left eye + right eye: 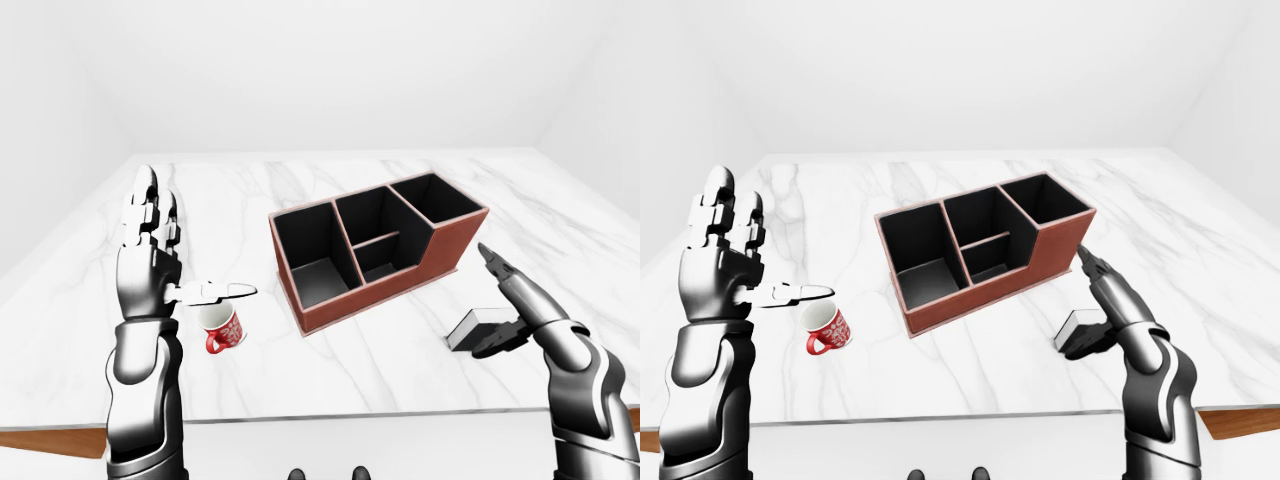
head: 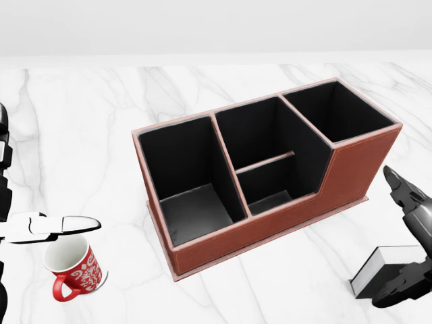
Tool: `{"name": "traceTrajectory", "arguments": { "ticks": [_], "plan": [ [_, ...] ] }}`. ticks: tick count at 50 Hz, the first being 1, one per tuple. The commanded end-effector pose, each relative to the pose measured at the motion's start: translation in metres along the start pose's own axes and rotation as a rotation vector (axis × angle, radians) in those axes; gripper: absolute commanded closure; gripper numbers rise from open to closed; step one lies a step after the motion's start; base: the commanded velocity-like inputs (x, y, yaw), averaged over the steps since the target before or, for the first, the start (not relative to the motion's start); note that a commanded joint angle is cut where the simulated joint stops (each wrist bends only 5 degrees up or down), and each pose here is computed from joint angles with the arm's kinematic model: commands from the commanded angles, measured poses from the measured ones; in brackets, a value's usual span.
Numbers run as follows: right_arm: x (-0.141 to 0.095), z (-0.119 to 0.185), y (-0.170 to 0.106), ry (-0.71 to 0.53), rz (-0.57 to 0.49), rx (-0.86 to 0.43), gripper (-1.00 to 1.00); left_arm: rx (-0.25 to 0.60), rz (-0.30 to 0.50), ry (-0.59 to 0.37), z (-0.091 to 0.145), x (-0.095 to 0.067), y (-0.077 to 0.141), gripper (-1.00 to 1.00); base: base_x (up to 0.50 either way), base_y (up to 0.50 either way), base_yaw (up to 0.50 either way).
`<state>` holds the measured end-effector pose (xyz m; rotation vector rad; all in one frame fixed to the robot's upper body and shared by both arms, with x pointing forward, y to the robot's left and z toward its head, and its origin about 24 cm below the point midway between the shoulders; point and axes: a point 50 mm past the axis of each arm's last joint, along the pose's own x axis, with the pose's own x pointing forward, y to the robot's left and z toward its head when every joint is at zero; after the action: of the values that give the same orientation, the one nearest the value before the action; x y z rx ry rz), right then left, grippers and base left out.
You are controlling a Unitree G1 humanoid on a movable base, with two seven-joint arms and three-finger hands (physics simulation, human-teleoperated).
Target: Pick up the book and place it in the back compartment of the caddy.
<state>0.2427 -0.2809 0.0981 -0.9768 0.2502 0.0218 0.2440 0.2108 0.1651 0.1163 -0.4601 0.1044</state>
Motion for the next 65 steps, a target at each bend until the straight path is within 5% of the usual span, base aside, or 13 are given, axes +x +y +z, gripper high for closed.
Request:
{"name": "traceTrajectory", "arguments": {
  "ticks": [1, 22, 65],
  "plan": [
    [0.000, -0.014, 0.005, 0.052, 0.015, 0.014, -1.00, 0.001, 0.000, 0.001, 0.000, 0.000, 0.000, -1.00, 0.00, 0.00, 0.00],
    [0.011, -0.043, 0.008, 0.152, 0.022, 0.058, -1.00, 0.004, -0.003, 0.009, -0.002, 0.000, -0.001, -1.00, 0.00, 0.00, 0.00],
    [0.041, -0.040, 0.005, 0.164, 0.059, 0.035, -1.00, 0.006, -0.008, 0.013, -0.003, -0.001, -0.002, -1.00, 0.00, 0.00, 0.00]
  ]
}}
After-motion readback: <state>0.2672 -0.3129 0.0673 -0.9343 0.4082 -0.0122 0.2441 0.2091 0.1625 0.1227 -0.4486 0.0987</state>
